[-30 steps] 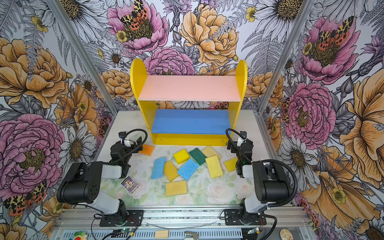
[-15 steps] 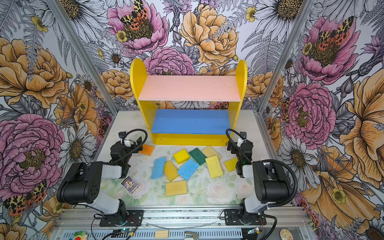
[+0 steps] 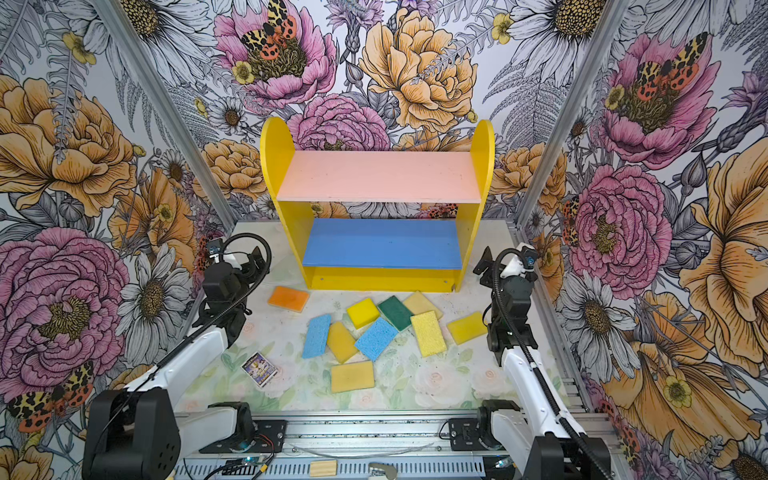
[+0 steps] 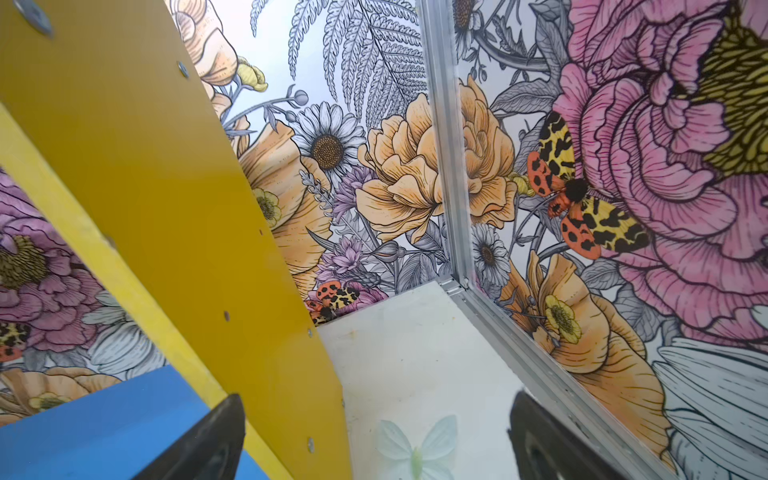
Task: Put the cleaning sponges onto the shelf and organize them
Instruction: 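Reach the right gripper toward the blue sponge while the left arm rises, then close the right gripper on the blue cellulose sponge and lift it, then carry the blue sponge up toward the pink top shelf with the right gripper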
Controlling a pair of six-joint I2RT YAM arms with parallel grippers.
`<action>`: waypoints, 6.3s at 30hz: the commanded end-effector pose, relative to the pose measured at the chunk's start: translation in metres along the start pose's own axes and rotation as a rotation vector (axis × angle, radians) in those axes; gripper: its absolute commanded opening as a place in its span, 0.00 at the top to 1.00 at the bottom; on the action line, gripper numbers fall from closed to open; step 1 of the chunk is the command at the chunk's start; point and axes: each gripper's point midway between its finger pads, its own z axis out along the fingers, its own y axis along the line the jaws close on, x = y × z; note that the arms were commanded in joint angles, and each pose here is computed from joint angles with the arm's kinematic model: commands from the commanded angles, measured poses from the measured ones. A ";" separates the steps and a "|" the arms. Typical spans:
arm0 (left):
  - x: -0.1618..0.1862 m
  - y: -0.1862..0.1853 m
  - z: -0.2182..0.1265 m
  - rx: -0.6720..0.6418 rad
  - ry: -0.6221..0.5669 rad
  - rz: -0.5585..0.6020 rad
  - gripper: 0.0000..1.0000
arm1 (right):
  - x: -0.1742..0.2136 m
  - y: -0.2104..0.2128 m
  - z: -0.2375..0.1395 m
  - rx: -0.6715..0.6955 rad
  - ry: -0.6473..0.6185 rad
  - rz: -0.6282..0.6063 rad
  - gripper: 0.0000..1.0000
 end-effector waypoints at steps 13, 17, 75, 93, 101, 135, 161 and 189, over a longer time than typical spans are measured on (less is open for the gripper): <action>0.044 -0.067 -0.111 0.357 0.445 -0.382 0.01 | 0.052 0.054 -0.091 -0.221 0.592 0.210 0.04; 0.066 -0.089 -0.131 0.431 0.555 -0.368 0.01 | 0.093 0.071 -0.115 -0.283 0.786 0.230 0.07; 0.157 -0.042 -0.140 0.300 0.854 -0.636 0.11 | 0.347 0.391 -0.189 -0.813 1.392 0.150 0.54; 0.140 -0.065 -0.149 0.448 0.861 -0.649 0.10 | 0.264 0.382 -0.187 -1.013 1.313 0.158 0.88; 0.087 -0.128 -0.176 0.846 0.839 -0.718 0.09 | 0.176 0.344 -0.187 -1.243 1.346 0.283 0.88; 0.018 -0.176 -0.182 1.052 0.671 -0.888 0.88 | 0.110 0.340 -0.205 -1.177 1.168 0.328 0.42; 0.018 -0.174 -0.183 1.058 0.685 -0.912 0.88 | 0.117 0.362 -0.220 -1.199 1.185 0.283 0.71; -0.013 -0.162 -0.184 1.104 0.655 -0.817 0.01 | 0.110 0.379 -0.225 -1.140 1.135 0.286 0.98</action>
